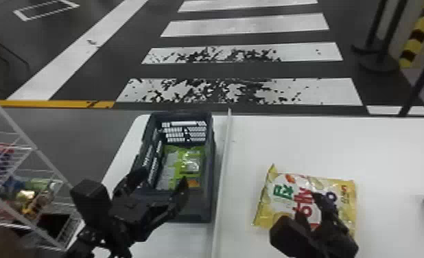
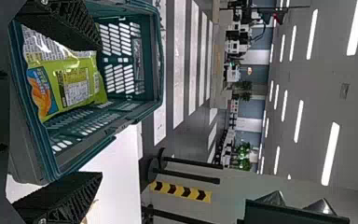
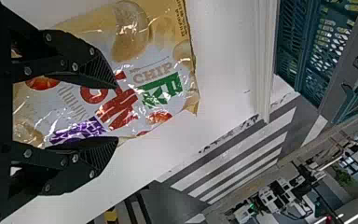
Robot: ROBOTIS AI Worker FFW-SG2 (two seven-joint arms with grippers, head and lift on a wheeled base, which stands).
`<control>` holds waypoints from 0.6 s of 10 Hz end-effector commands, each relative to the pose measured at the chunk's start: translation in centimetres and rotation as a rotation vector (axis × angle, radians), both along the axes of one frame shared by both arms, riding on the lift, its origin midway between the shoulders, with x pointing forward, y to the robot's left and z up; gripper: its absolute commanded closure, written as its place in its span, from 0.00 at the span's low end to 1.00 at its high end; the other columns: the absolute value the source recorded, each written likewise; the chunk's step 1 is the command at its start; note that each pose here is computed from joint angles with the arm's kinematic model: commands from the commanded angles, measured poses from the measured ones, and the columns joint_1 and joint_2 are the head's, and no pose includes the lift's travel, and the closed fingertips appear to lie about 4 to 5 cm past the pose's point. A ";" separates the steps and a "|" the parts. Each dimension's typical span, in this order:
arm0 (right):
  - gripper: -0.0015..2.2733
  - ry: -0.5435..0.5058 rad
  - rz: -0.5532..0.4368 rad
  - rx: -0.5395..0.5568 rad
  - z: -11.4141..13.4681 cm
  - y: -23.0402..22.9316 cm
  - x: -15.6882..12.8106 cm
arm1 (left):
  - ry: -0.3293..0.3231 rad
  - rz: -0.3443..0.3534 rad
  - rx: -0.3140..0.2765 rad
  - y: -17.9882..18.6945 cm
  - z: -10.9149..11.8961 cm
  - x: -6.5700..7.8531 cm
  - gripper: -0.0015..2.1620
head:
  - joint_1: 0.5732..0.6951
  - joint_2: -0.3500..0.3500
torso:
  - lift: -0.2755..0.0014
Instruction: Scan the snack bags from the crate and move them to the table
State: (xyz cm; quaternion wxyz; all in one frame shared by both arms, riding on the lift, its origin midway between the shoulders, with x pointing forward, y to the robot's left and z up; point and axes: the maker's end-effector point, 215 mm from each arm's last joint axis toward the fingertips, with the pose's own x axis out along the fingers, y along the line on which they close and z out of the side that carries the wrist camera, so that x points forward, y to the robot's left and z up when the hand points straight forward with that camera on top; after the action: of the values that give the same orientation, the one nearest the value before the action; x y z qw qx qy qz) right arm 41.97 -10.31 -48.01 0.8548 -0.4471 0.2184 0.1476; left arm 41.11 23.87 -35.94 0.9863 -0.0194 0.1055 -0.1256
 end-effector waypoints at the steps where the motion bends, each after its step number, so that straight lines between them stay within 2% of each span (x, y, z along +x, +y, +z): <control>1: 0.01 0.000 0.001 0.034 0.8 1.1 -0.8 | 0.002 0.000 0.000 0.0 -0.1 0.0 0.02 | 1.00 0.76 | 0.65; 4: 0.02 0.028 -0.008 0.088 1.9 2.9 -3.5 | 0.004 -0.012 -0.002 -0.5 -0.4 0.2 0.02 | 1.00 0.80 | 0.65; 6: 0.04 0.045 -0.004 0.129 2.1 5.3 -4.2 | 0.006 -0.020 -0.002 -0.8 -0.6 0.4 0.02 | 1.00 0.83 | 0.65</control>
State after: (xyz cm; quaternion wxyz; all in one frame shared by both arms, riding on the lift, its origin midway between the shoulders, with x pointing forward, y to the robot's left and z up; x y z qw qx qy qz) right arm 37.93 -5.81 -45.94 0.8748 -0.3942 0.2278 0.1658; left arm 41.42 23.16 -36.51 0.9848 -0.0203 0.1086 -0.1340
